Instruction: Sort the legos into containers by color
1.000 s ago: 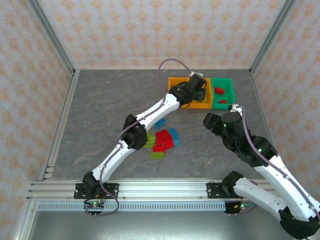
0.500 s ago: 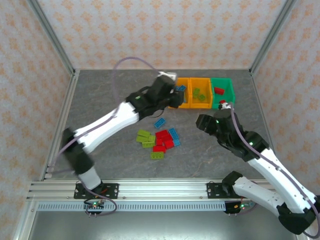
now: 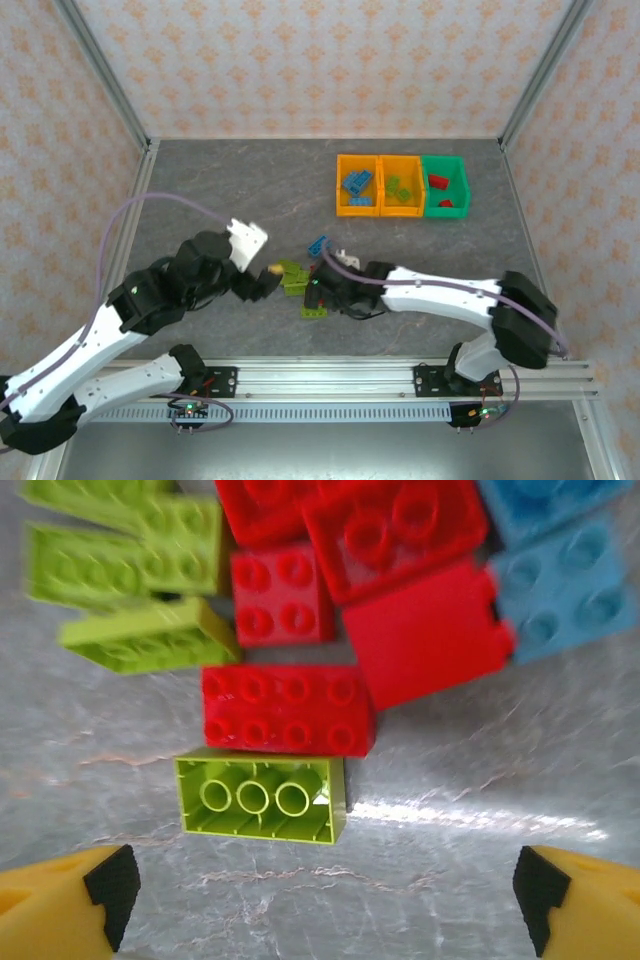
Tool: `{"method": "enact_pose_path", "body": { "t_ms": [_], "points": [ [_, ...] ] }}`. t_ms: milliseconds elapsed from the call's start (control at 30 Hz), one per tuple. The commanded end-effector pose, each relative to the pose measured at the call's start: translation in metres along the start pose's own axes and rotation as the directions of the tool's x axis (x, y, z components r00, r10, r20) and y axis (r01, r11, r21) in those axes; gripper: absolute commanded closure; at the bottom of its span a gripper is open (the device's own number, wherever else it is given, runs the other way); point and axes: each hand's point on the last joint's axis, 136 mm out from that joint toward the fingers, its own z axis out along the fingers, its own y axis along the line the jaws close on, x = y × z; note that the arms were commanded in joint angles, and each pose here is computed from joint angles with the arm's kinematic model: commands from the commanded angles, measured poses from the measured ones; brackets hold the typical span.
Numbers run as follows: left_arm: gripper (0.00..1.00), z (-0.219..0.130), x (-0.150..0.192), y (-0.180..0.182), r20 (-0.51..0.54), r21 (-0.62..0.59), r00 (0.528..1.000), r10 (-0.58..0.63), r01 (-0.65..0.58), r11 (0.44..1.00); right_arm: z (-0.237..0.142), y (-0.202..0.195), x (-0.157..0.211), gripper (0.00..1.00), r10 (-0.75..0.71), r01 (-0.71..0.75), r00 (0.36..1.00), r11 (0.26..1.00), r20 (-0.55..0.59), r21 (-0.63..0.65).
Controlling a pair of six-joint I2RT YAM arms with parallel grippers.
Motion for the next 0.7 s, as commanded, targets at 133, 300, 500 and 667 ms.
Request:
{"method": "enact_pose_path", "body": {
  "t_ms": [133,300,500,667],
  "points": [
    [0.0,-0.005,0.063,-0.021,0.054,0.117,0.957,0.284,-0.288,0.95,0.033,0.034,0.013,0.01,0.002,-0.001,1.0,1.0,-0.029,0.022],
    [0.0,-0.02,0.067,-0.014,0.151,0.058,0.945,0.29,-0.302,0.952,0.05,0.036,0.016,0.01,-0.027,0.03,0.999,0.996,-0.036,0.08],
    [0.0,-0.024,0.072,-0.022,0.195,0.097,0.931,0.308,-0.33,0.939,0.061,0.023,0.008,0.2,-0.073,0.066,0.997,0.975,0.026,0.212],
    [0.0,-0.022,0.073,-0.023,0.188,0.1,0.926,0.326,-0.349,0.932,0.057,0.014,0.011,0.37,-0.085,0.073,0.995,0.97,0.044,0.231]
  ]
}}
